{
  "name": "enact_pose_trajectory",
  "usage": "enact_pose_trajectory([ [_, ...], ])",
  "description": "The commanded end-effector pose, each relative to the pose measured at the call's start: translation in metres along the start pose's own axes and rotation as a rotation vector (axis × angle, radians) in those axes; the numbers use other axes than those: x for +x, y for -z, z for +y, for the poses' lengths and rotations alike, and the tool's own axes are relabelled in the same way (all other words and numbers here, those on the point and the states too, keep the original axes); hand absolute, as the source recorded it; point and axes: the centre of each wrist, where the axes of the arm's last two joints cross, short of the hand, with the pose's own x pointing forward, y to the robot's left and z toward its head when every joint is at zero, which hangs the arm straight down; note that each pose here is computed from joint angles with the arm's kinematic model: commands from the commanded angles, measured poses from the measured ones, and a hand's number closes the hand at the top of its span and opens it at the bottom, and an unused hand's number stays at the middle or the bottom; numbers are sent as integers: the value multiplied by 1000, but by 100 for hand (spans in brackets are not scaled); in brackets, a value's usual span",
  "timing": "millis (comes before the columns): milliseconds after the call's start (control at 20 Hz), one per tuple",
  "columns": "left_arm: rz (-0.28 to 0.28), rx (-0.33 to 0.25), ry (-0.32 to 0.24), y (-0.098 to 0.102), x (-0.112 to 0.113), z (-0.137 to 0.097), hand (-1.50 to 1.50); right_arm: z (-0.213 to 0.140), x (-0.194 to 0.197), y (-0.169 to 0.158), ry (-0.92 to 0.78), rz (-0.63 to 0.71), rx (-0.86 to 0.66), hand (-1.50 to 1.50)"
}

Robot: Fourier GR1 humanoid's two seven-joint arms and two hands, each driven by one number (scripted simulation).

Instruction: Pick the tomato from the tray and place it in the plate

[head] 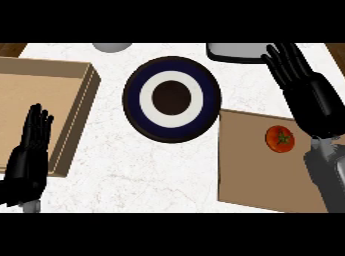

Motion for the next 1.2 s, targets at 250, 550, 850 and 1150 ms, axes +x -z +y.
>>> enact_pose_trajectory([
  [250, 37, -161, 167, 31, 8, 3, 0, -2, -6, 22, -55, -113, -630, -150],
  [550, 99, -233, 136, 40, 14, -20, 0, 3, -87, -22, -532, 141, -702, -150],
  [850, 128, -237, 142, 62, 19, -25, 0, 48, -141, -52, -807, 113, -693, -150],
  [1150, 133, -252, 150, 73, 18, -25, 0, 36, -92, -57, -960, 52, -798, -150],
])
